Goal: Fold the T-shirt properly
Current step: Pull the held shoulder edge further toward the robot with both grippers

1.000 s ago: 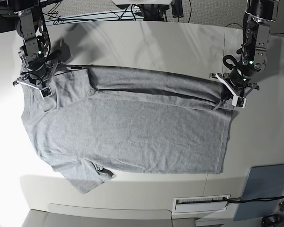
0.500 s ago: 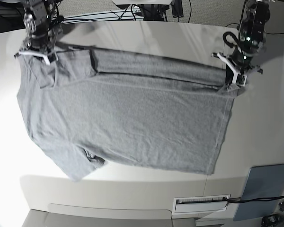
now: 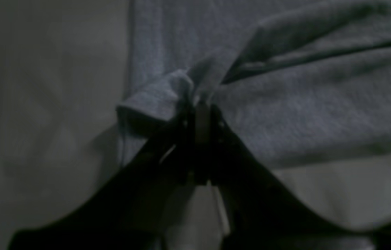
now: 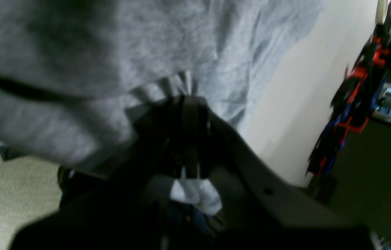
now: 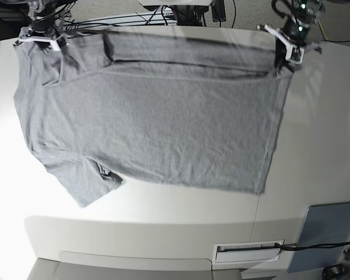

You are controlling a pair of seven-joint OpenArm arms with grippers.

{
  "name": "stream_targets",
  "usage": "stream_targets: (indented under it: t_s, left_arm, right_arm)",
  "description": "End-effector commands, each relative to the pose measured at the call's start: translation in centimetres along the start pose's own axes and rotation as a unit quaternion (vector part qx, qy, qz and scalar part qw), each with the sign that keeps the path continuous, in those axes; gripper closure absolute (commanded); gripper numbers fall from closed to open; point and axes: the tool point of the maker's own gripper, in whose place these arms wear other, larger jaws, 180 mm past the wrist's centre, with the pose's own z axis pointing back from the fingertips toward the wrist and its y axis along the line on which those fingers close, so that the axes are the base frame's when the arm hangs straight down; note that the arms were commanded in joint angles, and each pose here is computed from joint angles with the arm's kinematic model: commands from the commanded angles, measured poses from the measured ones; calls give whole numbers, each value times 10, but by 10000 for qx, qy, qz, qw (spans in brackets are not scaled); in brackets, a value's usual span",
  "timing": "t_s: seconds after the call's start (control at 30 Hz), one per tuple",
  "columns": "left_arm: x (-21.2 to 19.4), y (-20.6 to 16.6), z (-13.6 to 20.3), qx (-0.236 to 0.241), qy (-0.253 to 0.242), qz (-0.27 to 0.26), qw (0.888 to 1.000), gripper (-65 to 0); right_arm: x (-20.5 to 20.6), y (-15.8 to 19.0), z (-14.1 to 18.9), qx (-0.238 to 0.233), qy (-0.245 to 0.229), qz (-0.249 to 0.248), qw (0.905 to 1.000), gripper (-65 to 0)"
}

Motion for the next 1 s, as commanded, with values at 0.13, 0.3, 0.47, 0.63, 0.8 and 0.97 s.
stream_targets:
  t_s: [0.13,0.3,0.47,0.63,0.8,0.97]
  left_arm:
    - [-113,-28,49,-467,2807,-67,9586,0]
    - [-109,-31,52,-498,2787,-225,9588,0]
    - [-86,-22,47,-369,2496,-350,9670,0]
    - [-41,22,37,416,1896,-328,9804,0]
    - [1,81,31,1426,1254,-246,9815,-184]
    - [38,116,24,1923,752,-210,9782,-275]
  right_arm:
    - [-5,-19,-4,14,-79,-107,9999,0]
    - [-3,-43,-8,-188,-173,-67,9997,0]
    - [14,-71,-18,-425,-372,-69,9984,0]
    - [34,-84,-26,-444,-578,-266,9970,0]
    - [50,-91,-30,-410,-752,-459,9953,0]
    - [54,-95,-31,-443,-815,-474,9946,0]
